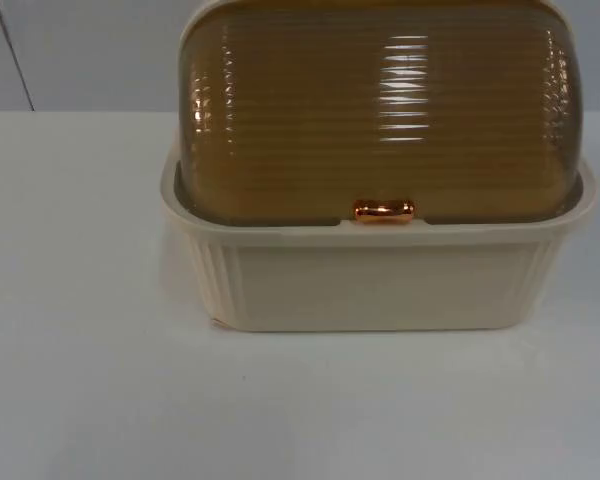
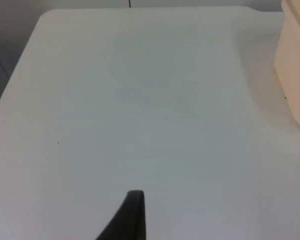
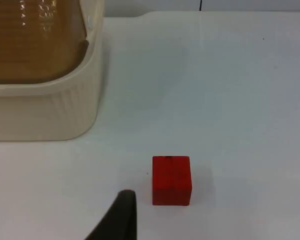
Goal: Open the box lid with the left hand, place the block into the box with the right hand, then close the box lid with the left hand.
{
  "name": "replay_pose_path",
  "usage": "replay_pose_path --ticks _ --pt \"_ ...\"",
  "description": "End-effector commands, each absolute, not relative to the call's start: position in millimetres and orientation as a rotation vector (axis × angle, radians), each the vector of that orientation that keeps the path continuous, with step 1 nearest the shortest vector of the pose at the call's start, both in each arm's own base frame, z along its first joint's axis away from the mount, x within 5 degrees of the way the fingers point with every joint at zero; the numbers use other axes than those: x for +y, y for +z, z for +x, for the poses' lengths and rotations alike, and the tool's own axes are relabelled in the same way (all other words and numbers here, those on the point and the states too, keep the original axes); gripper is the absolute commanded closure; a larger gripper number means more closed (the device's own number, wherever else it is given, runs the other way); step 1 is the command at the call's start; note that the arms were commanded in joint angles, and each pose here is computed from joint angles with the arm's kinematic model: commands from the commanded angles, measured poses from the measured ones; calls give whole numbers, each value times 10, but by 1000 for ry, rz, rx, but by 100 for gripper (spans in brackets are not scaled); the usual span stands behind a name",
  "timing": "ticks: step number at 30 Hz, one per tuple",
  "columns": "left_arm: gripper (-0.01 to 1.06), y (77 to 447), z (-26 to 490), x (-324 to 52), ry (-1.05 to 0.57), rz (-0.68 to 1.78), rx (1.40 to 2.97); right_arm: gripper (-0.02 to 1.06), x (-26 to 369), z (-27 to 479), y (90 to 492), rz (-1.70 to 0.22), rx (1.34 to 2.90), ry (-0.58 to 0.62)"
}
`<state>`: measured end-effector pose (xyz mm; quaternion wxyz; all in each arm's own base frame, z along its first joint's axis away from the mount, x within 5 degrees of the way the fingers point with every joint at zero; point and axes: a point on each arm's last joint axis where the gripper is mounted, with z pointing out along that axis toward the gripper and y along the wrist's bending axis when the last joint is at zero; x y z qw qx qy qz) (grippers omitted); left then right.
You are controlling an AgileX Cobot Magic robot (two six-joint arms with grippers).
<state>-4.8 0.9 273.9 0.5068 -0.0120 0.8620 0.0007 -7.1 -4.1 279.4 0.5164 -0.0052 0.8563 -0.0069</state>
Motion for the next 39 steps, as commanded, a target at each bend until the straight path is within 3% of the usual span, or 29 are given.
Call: replay_pose_path --ticks 1,6,13,17,39 --pt "0 2748 -49 14 1 -33 2063 0 -42 -77 2817 15 2038 4" --pt "0 2955 -60 6 -12 -32 2002 0 -45 -103 2922 44 2018 20" --pt "0 3470 246 117 157 -39 1978 0 -45 88 3307 42 2041 6" --pt "0 3618 530 100 87 -104 1956 0 -52 312 3541 41 2027 -20" --pt "0 3785 1434 34 -9 -92 1959 0 -48 1057 3886 41 1995 -63"
